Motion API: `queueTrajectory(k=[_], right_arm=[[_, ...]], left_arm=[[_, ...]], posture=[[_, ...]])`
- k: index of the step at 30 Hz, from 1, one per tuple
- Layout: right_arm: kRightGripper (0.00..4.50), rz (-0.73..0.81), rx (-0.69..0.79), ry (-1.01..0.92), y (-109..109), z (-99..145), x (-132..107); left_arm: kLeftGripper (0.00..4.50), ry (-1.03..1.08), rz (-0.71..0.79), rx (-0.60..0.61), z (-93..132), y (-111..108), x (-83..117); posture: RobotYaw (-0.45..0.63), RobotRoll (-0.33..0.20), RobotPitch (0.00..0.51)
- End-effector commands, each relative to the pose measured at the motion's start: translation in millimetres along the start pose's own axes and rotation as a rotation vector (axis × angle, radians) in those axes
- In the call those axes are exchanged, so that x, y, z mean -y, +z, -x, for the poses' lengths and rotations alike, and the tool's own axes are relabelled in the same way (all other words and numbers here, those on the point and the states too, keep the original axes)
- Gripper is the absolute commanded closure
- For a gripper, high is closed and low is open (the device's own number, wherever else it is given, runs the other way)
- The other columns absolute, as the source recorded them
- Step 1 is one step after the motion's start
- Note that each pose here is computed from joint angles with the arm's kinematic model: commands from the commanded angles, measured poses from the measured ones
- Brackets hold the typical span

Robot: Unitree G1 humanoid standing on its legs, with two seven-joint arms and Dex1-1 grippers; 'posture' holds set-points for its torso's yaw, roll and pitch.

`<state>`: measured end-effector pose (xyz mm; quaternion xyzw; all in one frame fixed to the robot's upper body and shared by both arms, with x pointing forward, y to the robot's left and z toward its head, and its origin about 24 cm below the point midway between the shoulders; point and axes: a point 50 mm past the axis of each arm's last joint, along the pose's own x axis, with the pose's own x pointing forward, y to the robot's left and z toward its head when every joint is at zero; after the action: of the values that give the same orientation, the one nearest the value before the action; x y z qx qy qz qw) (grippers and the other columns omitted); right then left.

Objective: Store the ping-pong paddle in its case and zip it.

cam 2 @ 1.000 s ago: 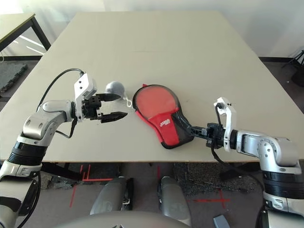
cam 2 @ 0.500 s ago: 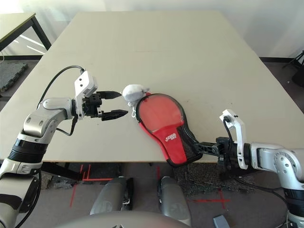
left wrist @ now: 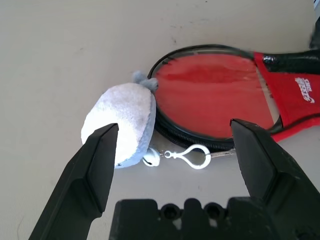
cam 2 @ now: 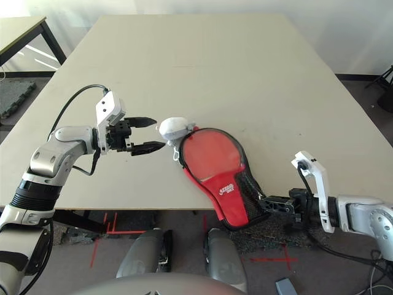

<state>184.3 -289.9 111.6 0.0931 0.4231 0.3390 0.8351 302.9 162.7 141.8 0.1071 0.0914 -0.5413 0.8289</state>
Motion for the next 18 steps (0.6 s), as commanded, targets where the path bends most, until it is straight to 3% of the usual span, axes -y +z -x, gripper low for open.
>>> queueTrajectory(k=[1, 4, 5, 10, 18], right_arm=[[1.38, 0.081, 0.072, -0.102, 21, 19, 15], [0.21, 0.195, 0.190, -0.146, 50, 20, 22], [0.06, 0.240, 0.233, -0.143, 61, 16, 21], [0.06, 0.441, 0.266, -0.045, 91, -41, -3], [0.06, 0.588, 0.236, 0.044, 95, -94, -18]], left_arm=[[0.00, 0.010, -0.017, -0.009, 2, 2, -4], [0.00, 0.015, -0.016, -0.008, 3, 2, -5], [0.00, 0.016, -0.017, -0.008, 3, 2, -5], [0.00, 0.016, -0.015, -0.002, 3, 0, -4], [0.00, 0.028, -0.004, 0.000, 4, 0, -3]], posture=[[0.10, 0.000, 0.077], [0.11, 0.000, 0.076], [0.11, 0.000, 0.076], [0.12, 0.000, 0.075], [0.14, 0.000, 0.073]])
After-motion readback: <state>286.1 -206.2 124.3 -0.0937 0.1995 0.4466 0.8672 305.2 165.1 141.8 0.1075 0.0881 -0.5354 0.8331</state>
